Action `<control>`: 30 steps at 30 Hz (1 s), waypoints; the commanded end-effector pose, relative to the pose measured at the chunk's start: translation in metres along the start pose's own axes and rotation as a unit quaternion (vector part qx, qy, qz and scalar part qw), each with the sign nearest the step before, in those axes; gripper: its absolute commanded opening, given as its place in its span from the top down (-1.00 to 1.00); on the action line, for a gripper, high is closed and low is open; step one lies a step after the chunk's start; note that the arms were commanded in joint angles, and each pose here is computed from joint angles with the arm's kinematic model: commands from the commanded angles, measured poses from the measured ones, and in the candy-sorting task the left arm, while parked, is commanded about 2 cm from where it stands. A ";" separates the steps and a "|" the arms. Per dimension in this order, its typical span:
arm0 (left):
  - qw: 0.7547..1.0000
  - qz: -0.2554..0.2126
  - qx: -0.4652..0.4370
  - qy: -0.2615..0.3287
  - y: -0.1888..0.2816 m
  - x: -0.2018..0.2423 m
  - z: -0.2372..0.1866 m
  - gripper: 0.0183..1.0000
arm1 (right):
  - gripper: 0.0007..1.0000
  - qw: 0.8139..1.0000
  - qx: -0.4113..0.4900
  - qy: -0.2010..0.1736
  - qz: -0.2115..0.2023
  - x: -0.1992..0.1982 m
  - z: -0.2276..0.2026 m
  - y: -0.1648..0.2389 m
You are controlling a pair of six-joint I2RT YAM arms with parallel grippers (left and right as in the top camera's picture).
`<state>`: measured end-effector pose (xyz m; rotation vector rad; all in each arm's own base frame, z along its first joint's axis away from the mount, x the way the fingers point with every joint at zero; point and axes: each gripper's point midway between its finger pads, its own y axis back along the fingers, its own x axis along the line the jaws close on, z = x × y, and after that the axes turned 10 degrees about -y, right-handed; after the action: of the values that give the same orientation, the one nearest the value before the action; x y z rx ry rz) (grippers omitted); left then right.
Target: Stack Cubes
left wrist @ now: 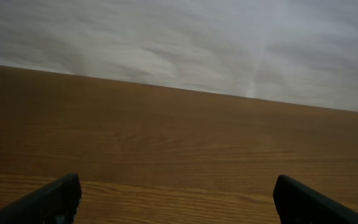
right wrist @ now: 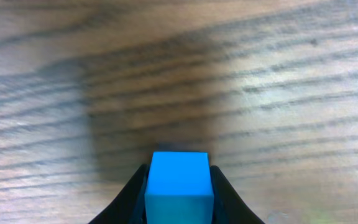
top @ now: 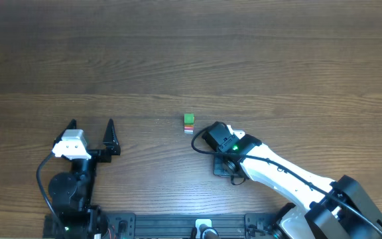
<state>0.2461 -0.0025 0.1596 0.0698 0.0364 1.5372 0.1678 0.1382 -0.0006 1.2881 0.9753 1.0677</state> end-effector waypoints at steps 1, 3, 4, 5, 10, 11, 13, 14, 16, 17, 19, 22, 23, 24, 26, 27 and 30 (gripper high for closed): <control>1.000 -0.001 0.000 -0.007 0.000 0.000 -0.001 -1.00 | 0.71 1.000 -0.008 -0.005 -0.013 0.003 0.010 0.017; 1.000 -0.001 0.000 -0.007 0.000 0.000 -0.001 -1.00 | 0.81 1.000 -0.017 -0.004 -0.018 0.009 0.019 0.033; 1.000 -0.001 0.000 -0.007 0.000 0.000 -0.001 -1.00 | 0.84 1.000 -0.025 -0.003 -0.019 0.014 0.025 0.045; 1.000 -0.001 0.000 -0.007 0.000 0.000 -0.001 -1.00 | 0.90 0.999 -0.035 0.000 -0.016 0.019 0.031 0.057; 1.000 -0.001 0.000 -0.007 0.000 0.000 -0.001 -1.00 | 0.98 0.996 -0.085 0.018 0.015 0.056 0.060 0.120; 1.000 -0.001 0.000 -0.007 0.000 0.000 -0.001 -1.00 | 0.98 0.996 -0.088 0.018 0.016 0.060 0.064 0.126; 1.000 -0.001 0.000 -0.007 0.000 0.000 -0.001 -1.00 | 0.98 0.995 -0.094 0.028 0.021 0.074 0.075 0.147; 1.000 -0.001 0.000 -0.007 0.000 0.000 -0.001 -1.00 | 0.98 0.995 -0.096 0.034 0.021 0.084 0.081 0.155; 1.000 -0.001 0.000 -0.007 0.000 0.000 -0.001 -1.00 | 0.98 0.994 -0.096 0.042 0.020 0.099 0.090 0.161; 1.000 -0.001 0.000 -0.007 0.000 0.000 -0.001 -1.00 | 0.98 0.994 -0.095 0.043 0.019 0.104 0.092 0.162; 1.000 -0.001 0.000 -0.007 0.000 0.000 -0.001 -1.00 | 0.98 0.995 -0.092 0.044 0.017 0.116 0.099 0.161; 1.000 -0.001 0.000 -0.007 0.000 0.000 -0.001 -1.00 | 0.98 0.995 -0.084 0.048 0.020 0.132 0.104 0.154; 1.000 -0.001 0.000 -0.007 0.000 0.000 -0.001 -1.00 | 0.98 0.995 -0.081 0.049 0.019 0.137 0.105 0.151; 1.000 -0.001 0.000 -0.007 0.000 0.000 -0.001 -1.00 | 0.98 0.996 -0.077 0.050 0.019 0.141 0.105 0.148; 1.000 -0.001 0.000 -0.007 0.000 0.000 -0.001 -1.00 | 0.98 0.996 -0.071 0.053 0.017 0.145 0.105 0.142; 1.000 -0.001 0.000 -0.007 0.000 0.000 -0.001 -1.00 | 0.98 0.996 -0.068 0.053 0.016 0.146 0.104 0.140; 1.000 -0.001 0.000 -0.007 0.000 0.000 -0.001 -1.00 | 0.98 0.997 -0.060 0.054 0.011 0.147 0.103 0.133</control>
<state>0.2461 -0.0025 0.1596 0.0698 0.0364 1.5372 0.2933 0.2456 0.1395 1.1488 0.9633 1.1828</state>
